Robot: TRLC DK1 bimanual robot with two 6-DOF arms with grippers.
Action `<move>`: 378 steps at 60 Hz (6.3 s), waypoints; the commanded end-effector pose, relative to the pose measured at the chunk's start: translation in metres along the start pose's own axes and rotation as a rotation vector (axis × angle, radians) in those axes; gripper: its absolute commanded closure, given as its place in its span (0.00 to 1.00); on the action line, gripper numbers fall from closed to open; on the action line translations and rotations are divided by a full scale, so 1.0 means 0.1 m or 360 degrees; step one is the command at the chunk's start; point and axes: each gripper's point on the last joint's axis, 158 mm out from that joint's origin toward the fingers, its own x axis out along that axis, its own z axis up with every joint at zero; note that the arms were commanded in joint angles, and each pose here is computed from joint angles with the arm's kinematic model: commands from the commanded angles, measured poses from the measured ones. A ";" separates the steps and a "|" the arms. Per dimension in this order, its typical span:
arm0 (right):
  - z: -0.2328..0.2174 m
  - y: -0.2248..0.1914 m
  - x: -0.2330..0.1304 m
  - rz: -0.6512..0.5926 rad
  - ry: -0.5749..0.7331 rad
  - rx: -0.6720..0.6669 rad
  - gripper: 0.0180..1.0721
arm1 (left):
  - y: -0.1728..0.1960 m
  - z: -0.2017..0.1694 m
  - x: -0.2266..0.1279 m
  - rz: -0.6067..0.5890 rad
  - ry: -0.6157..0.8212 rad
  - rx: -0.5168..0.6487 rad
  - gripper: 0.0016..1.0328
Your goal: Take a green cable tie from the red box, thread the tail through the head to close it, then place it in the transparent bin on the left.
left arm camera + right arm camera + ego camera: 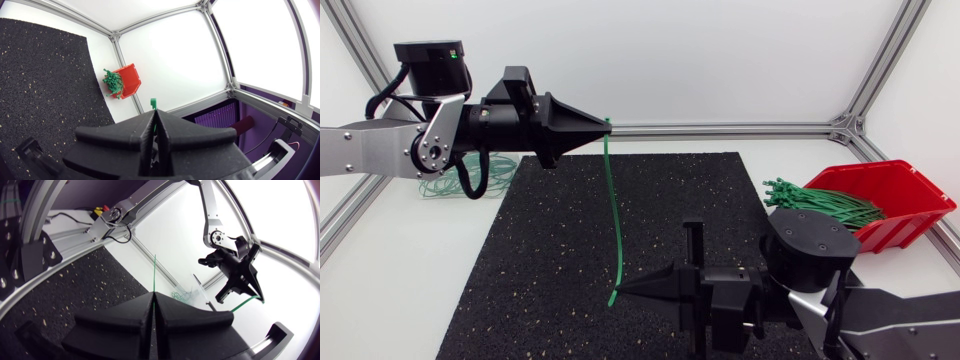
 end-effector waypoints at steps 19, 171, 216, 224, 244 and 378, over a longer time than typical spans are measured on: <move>0.40 0.09 0.04 0.0235 -0.0153 0.0793 0.95 | -0.15 -0.14 -0.02 -0.0014 0.0001 0.0021 0.96; 1.53 -1.14 -0.38 0.0788 0.0456 0.3745 0.95 | -0.75 -1.17 0.05 0.0141 -0.0378 0.1043 0.96; 1.32 -1.06 -0.33 0.0741 0.0546 0.3870 0.95 | -0.78 -1.13 0.04 0.0224 -0.0523 0.1279 0.96; 1.31 -1.06 -0.34 0.0736 0.0540 0.3868 0.95 | -0.80 -1.17 0.08 0.0221 -0.0522 0.1308 0.96; 1.29 -1.07 -0.38 0.0705 0.0514 0.3865 0.95 | -0.78 -1.19 0.07 0.0232 -0.0529 0.1304 0.96; 1.95 -1.06 -0.64 0.0747 0.0457 0.3663 0.95 | -1.36 -1.29 0.20 0.0117 -0.0636 0.1163 0.96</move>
